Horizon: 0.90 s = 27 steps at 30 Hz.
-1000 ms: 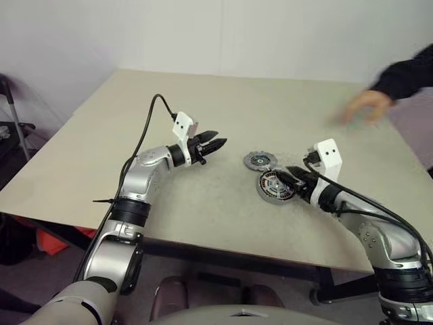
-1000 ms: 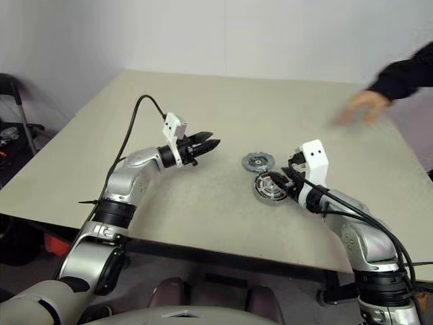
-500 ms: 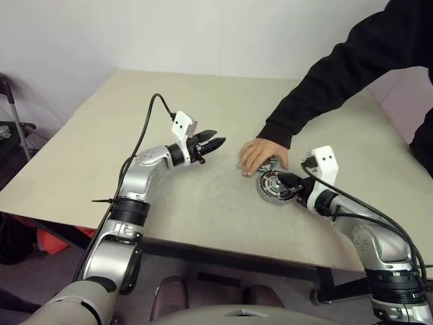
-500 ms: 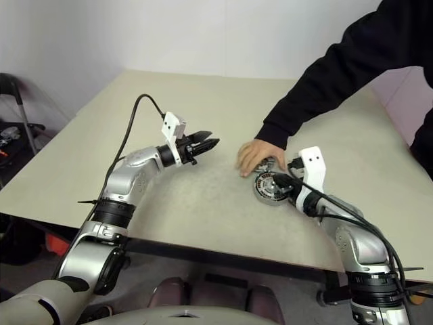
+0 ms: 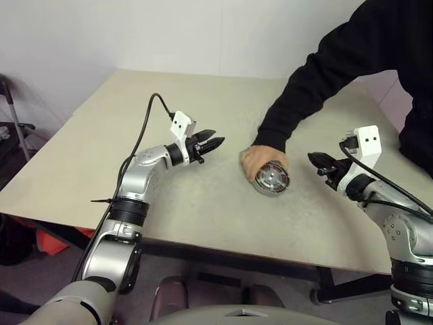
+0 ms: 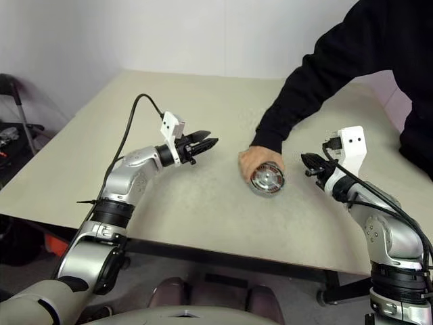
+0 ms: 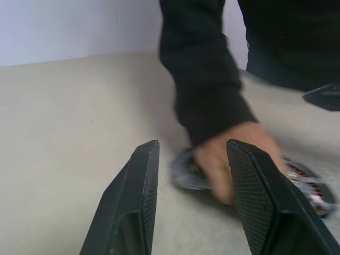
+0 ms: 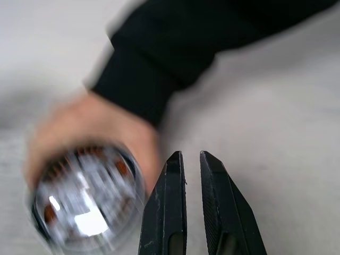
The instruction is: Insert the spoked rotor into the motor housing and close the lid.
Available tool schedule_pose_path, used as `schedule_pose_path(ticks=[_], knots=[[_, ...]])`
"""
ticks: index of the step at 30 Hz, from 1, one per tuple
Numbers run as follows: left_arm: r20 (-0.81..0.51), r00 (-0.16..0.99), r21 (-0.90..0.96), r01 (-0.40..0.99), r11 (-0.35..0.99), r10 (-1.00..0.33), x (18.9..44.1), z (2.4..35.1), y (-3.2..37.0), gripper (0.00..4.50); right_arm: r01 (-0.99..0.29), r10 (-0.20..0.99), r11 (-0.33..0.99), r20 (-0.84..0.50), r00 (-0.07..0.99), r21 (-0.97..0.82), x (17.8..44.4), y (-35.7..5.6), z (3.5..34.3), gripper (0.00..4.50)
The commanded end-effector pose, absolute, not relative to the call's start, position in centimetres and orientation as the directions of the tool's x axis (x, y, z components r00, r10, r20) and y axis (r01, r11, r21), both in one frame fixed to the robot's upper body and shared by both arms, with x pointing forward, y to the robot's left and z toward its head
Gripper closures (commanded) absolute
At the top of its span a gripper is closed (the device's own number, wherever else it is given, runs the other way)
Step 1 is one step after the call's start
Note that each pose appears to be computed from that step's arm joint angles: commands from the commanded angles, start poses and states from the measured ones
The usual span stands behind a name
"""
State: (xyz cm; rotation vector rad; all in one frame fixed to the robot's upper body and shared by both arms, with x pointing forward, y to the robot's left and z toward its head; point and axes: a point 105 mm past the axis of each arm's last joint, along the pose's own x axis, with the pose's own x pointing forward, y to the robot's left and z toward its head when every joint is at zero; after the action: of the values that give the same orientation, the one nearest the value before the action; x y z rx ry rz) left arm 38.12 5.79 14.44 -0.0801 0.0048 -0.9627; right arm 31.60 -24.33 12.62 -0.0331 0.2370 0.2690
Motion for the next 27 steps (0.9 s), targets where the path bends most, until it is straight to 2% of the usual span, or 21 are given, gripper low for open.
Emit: schedule_pose_path(ticks=[1, 10, 22, 26, 27], knots=[[0.077, 0.584, -0.019, 0.811, 0.584, -0.808, 38.4, 16.2, 6.6, 2.38, -0.239, 0.218, 0.968, -0.209, 0.953, -0.08, 32.3, -24.6, 13.1, 4.01], [0.043, 0.551, -0.017, 0.834, 0.551, -0.833, 37.2, 15.7, 7.6, 2.38, -0.318, 0.282, 0.942, -0.26, 0.923, -0.107, 32.8, -24.0, 12.5, 4.01], [0.021, 0.554, -0.015, 0.832, 0.554, -0.832, 36.8, 15.2, 7.9, 2.38, -0.379, 0.333, 0.913, -0.259, 0.907, -0.153, 33.3, -23.5, 12.7, 4.01], [0.015, 0.594, -0.007, 0.804, 0.594, -0.804, 37.4, 15.0, 8.5, 2.38, -0.409, 0.372, 0.902, -0.234, 0.898, -0.136, 33.3, -23.1, 13.2, 4.01], [0.011, 0.613, -0.002, 0.79, 0.613, -0.79, 37.7, 14.9, 8.7, 2.38, -0.422, 0.388, 0.897, -0.223, 0.894, -0.13, 33.2, -22.9, 13.5, 3.83]])
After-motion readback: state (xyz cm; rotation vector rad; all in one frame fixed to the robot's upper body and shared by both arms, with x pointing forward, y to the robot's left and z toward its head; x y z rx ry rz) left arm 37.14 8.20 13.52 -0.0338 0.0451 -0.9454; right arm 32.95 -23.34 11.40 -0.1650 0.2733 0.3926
